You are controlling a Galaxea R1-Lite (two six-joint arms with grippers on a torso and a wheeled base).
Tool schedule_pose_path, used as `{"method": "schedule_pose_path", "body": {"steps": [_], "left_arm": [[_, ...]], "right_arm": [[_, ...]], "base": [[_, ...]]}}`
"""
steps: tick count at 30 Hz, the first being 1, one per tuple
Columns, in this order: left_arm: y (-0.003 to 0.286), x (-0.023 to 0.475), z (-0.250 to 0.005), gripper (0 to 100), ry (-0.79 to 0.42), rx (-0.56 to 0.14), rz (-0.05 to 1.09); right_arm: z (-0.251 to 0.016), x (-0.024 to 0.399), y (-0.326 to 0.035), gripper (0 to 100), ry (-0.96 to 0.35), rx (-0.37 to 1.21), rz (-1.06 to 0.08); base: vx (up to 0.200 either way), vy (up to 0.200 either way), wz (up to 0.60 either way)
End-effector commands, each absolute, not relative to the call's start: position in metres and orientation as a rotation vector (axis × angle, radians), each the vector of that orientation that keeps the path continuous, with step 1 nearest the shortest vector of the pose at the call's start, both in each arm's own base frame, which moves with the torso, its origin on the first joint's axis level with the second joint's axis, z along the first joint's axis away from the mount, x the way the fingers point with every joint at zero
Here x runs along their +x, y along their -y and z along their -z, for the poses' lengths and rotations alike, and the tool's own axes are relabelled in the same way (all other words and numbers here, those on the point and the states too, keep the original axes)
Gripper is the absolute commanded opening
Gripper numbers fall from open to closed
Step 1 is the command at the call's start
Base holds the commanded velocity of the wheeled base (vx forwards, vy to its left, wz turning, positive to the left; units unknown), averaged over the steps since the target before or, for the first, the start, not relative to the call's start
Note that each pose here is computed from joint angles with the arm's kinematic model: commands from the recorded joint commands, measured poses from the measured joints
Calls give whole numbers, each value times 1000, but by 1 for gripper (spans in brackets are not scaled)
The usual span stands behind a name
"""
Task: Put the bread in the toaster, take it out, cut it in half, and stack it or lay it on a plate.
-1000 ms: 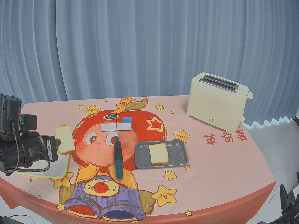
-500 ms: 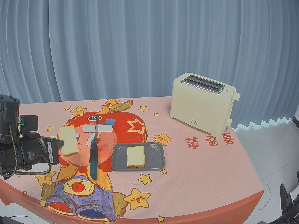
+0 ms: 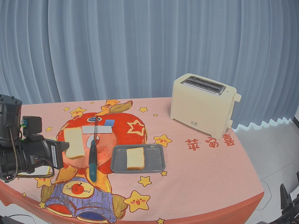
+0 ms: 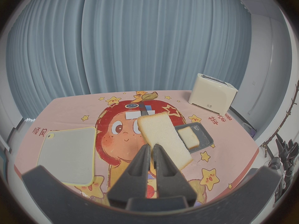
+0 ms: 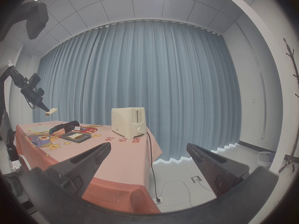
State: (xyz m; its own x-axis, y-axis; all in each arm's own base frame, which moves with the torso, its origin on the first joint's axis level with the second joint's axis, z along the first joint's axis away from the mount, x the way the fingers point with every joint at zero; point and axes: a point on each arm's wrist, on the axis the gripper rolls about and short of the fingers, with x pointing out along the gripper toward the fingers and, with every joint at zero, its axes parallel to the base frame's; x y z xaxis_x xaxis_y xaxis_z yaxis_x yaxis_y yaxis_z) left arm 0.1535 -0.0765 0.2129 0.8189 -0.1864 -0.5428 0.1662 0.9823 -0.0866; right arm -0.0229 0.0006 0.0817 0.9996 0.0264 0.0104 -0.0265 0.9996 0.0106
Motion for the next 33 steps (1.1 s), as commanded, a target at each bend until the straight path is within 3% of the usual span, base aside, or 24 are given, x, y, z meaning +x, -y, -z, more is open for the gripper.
{"method": "schedule_pose_path", "body": {"steps": [1,9,18,33], "left_arm": [[78,154,-214,0,-579,-36,191],[92,163,-226,0,-482,-104,248],[99,171,-237,0,-453,-125,285],[127,202,-254,0,-480,-86,344]], "right_arm": [[-76,-23,-1,100,9,11,-28],[-77,-23,-1,100,11,11,-28],[-76,-23,-1,100,9,11,-28],[-76,-23,-1,100,9,11,-26]], "base": [[0,0,0],[0,0,0],[0,0,0],[0,0,0]]}}
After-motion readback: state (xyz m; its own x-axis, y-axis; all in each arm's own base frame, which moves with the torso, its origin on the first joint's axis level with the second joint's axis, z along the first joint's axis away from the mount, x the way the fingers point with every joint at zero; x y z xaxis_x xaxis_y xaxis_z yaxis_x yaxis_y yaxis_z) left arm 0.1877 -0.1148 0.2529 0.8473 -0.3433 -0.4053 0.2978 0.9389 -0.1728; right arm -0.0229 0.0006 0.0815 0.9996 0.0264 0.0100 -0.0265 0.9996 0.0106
